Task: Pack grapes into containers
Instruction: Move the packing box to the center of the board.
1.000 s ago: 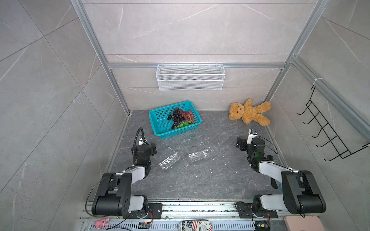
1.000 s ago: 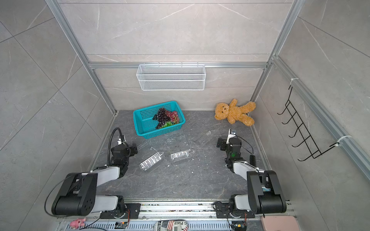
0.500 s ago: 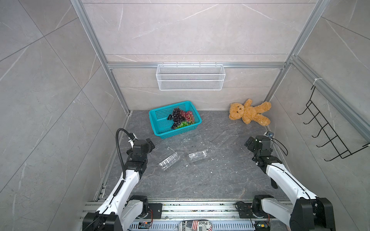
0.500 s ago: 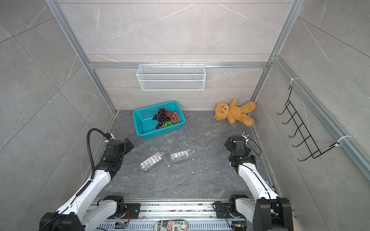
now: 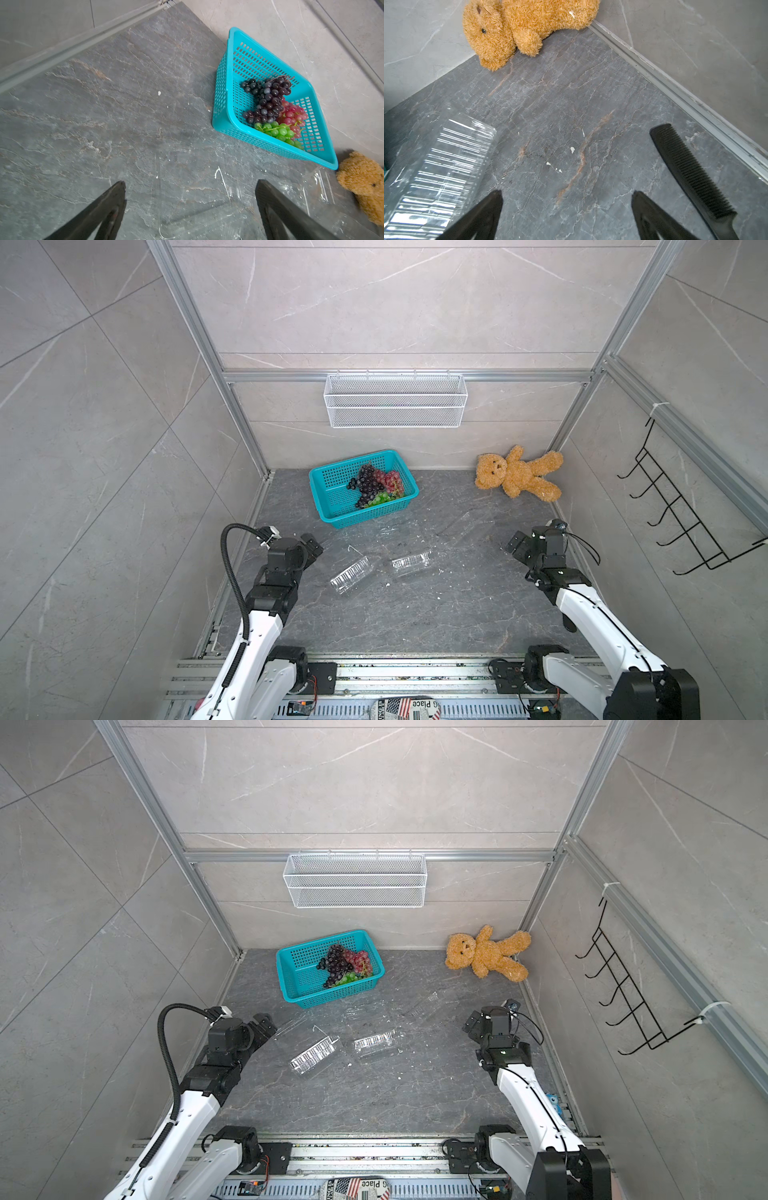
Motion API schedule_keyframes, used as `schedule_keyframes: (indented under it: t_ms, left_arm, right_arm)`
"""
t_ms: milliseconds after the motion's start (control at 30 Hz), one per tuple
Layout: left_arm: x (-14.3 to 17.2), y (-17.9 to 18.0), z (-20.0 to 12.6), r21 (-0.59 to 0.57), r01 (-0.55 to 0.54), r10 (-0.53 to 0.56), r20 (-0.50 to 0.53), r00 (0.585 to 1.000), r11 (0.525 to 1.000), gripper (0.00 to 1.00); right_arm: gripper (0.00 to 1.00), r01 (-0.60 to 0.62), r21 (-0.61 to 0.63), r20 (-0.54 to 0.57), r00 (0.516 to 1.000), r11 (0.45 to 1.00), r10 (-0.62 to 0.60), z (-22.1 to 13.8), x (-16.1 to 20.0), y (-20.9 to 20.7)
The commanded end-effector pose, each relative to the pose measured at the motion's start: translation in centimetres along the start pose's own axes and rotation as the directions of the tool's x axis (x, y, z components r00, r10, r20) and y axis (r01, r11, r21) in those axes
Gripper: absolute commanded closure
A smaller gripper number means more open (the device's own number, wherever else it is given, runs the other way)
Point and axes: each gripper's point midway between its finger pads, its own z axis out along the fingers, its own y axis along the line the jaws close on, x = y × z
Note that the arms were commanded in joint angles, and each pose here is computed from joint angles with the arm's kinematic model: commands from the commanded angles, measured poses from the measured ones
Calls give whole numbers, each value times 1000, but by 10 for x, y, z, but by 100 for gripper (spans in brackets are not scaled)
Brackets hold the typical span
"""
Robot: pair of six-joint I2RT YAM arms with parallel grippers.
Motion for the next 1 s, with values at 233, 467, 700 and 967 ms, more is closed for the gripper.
schedule_keyframes:
  t_ms: [233,467,700,967]
  left_arm:
    - [6,-41,-9,148,91,-77,-103,992,985,0]
    - [18,-84,-11,217,-12,59,-213,975,976,0]
    - [49,-151,-20,339,-104,197,-253,947,935,0]
    - [107,-242,-17,499,-171,362,-316,877,850,0]
  right_arm:
    - [1,37,-88,-34,999,995,-40,-34,-16,17]
    - [0,90,-177,-120,986,980,-112,-23,-19,52]
    - [3,293,-192,-167,931,937,-325,4,-35,115]
    - [23,422,-117,-288,852,899,-437,60,-18,136]
